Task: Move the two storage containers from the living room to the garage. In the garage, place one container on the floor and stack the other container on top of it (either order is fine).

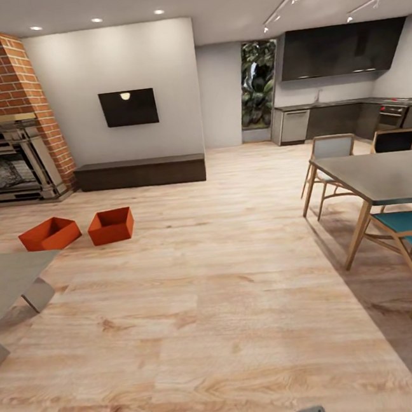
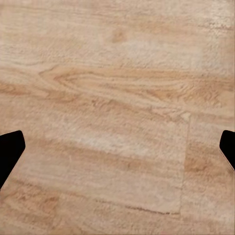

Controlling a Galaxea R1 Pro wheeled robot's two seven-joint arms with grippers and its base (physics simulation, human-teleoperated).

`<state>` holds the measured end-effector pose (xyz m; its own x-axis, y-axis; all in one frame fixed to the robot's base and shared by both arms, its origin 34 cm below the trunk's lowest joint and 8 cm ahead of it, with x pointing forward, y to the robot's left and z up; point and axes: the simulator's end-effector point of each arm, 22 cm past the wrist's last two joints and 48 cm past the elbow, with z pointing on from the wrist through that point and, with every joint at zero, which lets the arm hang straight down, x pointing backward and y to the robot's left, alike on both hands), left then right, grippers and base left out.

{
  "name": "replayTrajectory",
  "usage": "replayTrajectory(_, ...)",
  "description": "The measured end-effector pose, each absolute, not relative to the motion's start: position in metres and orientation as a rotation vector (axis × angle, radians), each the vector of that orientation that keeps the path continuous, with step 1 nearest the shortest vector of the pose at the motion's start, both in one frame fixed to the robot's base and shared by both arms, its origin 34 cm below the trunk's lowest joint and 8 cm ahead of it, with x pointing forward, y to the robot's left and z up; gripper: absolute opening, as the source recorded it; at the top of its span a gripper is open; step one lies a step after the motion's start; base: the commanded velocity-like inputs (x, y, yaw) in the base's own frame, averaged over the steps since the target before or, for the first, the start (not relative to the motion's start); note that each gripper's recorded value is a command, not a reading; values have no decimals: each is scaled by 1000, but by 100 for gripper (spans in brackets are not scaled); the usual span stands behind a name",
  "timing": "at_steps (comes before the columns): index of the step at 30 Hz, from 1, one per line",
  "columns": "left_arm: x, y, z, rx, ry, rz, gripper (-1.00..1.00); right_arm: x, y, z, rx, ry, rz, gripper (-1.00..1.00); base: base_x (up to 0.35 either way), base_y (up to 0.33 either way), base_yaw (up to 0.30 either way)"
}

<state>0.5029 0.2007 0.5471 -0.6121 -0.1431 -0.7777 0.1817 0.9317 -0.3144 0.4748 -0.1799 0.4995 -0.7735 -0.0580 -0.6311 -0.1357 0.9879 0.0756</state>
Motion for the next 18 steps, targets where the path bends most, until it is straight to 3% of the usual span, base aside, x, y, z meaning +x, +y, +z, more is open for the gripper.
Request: replayTrajectory(18, 503, 201, 547, 26, 2182, -457, 100, 475, -180, 500, -135, 2455, 153, 100, 339, -64, 0)
